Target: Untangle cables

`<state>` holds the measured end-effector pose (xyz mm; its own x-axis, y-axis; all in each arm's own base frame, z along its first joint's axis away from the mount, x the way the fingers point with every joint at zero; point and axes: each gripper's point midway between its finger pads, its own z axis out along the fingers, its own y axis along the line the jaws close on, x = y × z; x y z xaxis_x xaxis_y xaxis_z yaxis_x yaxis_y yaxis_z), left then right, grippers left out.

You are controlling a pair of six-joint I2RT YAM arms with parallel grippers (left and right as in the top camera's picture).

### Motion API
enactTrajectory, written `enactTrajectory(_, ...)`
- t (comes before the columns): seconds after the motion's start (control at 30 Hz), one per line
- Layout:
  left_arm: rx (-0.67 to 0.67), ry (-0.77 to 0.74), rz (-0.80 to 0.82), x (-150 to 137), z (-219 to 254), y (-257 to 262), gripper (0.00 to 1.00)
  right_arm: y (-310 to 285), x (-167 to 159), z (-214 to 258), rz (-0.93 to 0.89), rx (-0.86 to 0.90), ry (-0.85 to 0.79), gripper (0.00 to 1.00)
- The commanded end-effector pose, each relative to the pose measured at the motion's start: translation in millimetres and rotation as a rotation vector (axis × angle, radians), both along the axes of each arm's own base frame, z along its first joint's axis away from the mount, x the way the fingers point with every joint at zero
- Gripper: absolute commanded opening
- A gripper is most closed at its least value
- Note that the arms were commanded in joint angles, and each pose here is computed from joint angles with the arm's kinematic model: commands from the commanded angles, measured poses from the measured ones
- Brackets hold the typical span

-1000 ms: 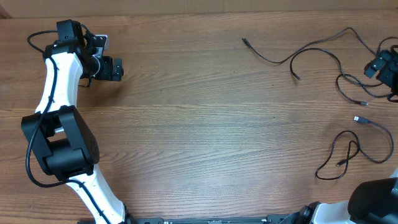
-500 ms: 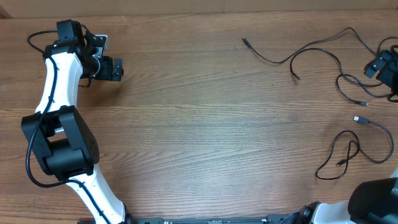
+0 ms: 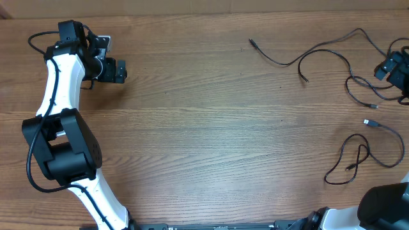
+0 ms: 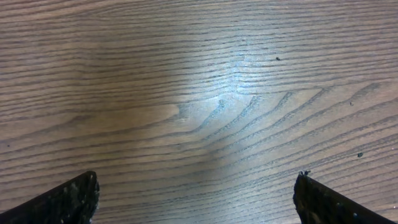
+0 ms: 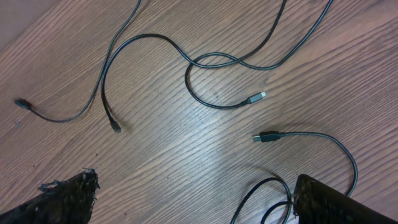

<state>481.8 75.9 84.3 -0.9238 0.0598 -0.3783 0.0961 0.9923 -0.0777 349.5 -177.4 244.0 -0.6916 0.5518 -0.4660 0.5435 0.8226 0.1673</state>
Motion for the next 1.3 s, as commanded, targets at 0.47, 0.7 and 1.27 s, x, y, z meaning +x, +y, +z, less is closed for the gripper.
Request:
enactTrajectory(0.47,0.004,-0.059,-0.146,8,24,-60,0.99,3,0,4,0.022,-0.007,-0.011,1.0)
enactTrajectory(0.7,0.018,-0.187,-0.249,3,84,-111,1.0,3,0,4,0.022,-0.007,-0.011,1.0)
enactTrajectory(1.27,0.069,-0.404,-0.305,-31,190,-142,0.99,3,0,4,0.022,-0.007,-0.011,1.0)
